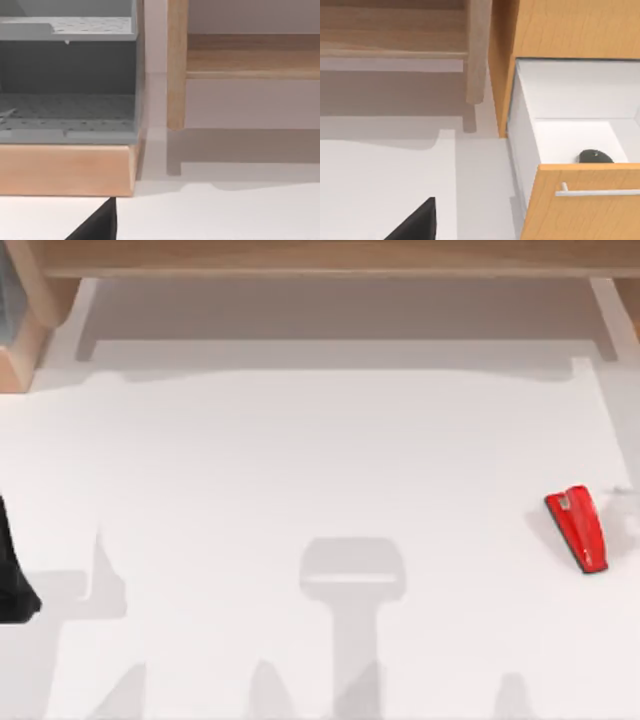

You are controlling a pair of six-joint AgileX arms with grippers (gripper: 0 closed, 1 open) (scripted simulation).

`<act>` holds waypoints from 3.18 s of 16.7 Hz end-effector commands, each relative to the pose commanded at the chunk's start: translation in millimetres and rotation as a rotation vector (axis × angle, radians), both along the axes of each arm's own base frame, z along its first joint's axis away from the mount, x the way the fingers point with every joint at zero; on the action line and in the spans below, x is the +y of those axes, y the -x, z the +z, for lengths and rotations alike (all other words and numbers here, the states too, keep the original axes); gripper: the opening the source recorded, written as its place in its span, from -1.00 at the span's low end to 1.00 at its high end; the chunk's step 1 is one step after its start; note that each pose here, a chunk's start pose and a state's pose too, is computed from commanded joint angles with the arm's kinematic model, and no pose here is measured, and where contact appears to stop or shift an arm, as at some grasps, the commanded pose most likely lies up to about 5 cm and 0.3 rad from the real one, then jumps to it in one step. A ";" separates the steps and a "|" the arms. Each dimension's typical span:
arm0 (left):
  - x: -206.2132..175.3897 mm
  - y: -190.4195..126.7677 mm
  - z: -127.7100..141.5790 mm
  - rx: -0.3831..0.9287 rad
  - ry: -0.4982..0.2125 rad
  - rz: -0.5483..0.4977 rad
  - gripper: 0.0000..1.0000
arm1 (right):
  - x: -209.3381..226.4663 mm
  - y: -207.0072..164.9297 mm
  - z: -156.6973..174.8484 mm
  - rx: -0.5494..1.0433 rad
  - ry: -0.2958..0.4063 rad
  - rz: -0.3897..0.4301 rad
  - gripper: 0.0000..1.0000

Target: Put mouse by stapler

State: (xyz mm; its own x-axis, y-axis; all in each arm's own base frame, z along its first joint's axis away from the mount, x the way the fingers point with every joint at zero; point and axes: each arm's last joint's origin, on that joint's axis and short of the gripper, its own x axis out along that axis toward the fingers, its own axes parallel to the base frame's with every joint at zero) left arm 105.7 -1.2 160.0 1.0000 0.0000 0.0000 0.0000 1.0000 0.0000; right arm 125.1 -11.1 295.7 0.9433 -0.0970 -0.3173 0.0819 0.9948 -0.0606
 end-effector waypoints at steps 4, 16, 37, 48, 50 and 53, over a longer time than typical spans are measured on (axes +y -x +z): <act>0.0 0.0 0.0 0.000 0.000 0.000 1.00 | -13.1 -48.6 84.2 0.164 0.027 -0.042 1.00; 0.0 0.0 0.0 0.000 0.000 0.000 1.00 | -141.6 -311.2 -30.8 0.985 -0.067 -0.048 1.00; 0.0 0.0 0.0 0.000 0.000 0.000 1.00 | -168.1 -355.4 -145.1 1.141 -0.117 0.021 1.00; 0.0 0.0 0.0 0.000 0.000 0.000 1.00 | -167.9 -357.2 -160.4 1.140 -0.116 0.022 1.00; 0.0 0.0 0.0 0.000 0.000 0.000 1.00 | -167.9 -357.2 -160.4 1.140 -0.116 0.022 0.70; 0.0 0.0 0.0 0.000 0.000 0.000 1.00 | -167.9 -357.2 -160.4 1.140 -0.116 0.022 0.25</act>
State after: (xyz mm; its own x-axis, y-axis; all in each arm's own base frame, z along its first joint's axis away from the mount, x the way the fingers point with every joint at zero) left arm 105.7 -1.2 160.0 1.0000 0.0000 0.0000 0.0000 1.0000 0.0000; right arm 482.3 -179.0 135.3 0.1026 0.0017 -0.9947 0.0204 0.9998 0.0038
